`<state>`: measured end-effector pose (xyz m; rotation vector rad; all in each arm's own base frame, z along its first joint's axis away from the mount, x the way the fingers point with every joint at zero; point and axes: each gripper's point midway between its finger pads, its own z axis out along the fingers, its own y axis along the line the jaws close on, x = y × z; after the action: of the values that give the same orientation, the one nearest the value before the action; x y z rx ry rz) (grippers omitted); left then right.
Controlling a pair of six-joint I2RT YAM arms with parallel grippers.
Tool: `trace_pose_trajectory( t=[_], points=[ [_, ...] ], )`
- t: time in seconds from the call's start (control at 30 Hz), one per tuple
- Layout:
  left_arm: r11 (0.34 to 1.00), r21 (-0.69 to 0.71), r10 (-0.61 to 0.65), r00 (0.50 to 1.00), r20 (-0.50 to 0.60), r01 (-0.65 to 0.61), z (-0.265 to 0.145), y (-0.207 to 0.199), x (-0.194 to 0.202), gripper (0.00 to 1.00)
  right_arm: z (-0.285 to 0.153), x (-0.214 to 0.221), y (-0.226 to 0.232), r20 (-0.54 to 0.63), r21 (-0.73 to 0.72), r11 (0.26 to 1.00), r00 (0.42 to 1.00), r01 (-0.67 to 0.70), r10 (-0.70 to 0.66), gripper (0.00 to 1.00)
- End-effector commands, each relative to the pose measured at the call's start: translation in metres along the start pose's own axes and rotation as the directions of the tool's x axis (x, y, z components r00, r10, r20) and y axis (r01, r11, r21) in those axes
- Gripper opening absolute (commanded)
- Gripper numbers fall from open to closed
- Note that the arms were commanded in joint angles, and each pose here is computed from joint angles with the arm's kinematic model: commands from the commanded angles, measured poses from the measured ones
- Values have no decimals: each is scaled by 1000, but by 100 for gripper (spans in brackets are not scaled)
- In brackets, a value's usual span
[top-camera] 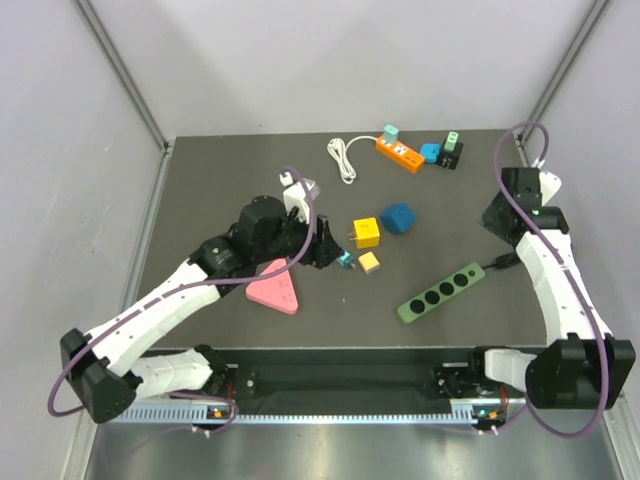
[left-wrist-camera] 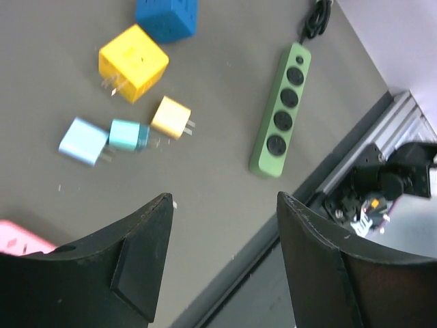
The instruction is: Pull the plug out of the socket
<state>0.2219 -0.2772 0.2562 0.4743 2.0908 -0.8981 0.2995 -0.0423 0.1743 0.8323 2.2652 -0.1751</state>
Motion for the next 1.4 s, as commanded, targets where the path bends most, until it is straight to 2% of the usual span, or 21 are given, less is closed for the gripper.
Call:
trace_pose_trajectory(
  t=[0.0, 0.07, 0.1, 0.13, 0.17, 0.23, 0.3, 0.4, 0.47, 0.5, 0.53, 0.57, 0.6, 0.67, 0.7, 0.93, 1.1, 1.37],
  points=[
    [997, 74, 24, 987, 157, -36, 15, -18, -48, 67, -26, -41, 22, 136, -68, 998, 991, -9, 19, 52],
    [995, 93, 21, 982, 186, -39, 23, -22, -60, 66, -21, -59, 41, 183, -130, 991, 983, -7, 31, 57],
    [994, 101, 21, 979, 200, -42, 33, -23, -66, 66, -22, -71, 52, 207, -165, 986, 978, 7, 28, 63],
    [993, 105, 21, 976, 218, -45, 36, -25, -75, 66, -12, -73, 64, 206, -190, 981, 979, 37, 3, 64],
    [994, 102, 22, 977, 212, -44, 48, -22, -76, 66, -12, -87, 88, 254, -282, 956, 967, 79, -5, 66],
    [991, 113, 33, 965, 261, -64, 54, -25, -98, 66, 5, -90, 113, 257, -340, 933, 966, 123, -34, 66],
    [991, 121, 29, 970, 241, -60, 72, -19, -99, 66, 6, -113, 139, 300, -393, 904, 953, 169, -48, 69],
    [989, 134, 31, 962, 273, -70, 92, -12, -124, 65, 54, -120, 172, 261, -379, 897, 956, 227, -131, 76],
    [988, 133, 34, 955, 294, -76, 107, -2, -141, 64, 76, -135, 188, 261, -348, 903, 951, 253, -166, 88],
    [988, 129, 38, 952, 302, -81, 113, 2, -146, 64, 65, -151, 191, 294, -344, 904, 943, 255, -155, 92],
    [987, 132, 44, 950, 309, -89, 117, 6, -152, 64, 91, -143, 196, 260, -322, 910, 948, 263, -182, 95],
    [986, 130, 58, 949, 311, -103, 132, 12, -154, 64, 88, -159, 204, 289, -316, 911, 942, 264, -172, 98],
    [983, 136, 71, 939, 337, -124, 134, 9, -166, 64, 109, -150, 209, 267, -301, 913, 944, 275, -197, 98],
    [979, 131, 100, 931, 351, -154, 155, 17, -173, 64, 114, -164, 215, 294, -271, 924, 937, 271, -188, 100],
    [974, 135, 116, 916, 385, -180, 156, 14, -188, 64, 132, -156, 219, 272, -257, 926, 940, 275, -204, 100],
    [957, 109, 196, 873, 447, -270, 200, 36, -205, 63, 173, -157, 241, 280, -235, 926, 933, 294, -225, 100],
    [964, 90, 189, 880, 435, -252, 217, 62, -185, 63, 203, -148, 232, 256, -149, 952, 941, 266, -223, 100],
    [973, 79, 163, 890, 426, -216, 222, 91, -170, 61, 226, -128, 232, 216, -133, 970, 961, 203, -172, 99]
  ],
)
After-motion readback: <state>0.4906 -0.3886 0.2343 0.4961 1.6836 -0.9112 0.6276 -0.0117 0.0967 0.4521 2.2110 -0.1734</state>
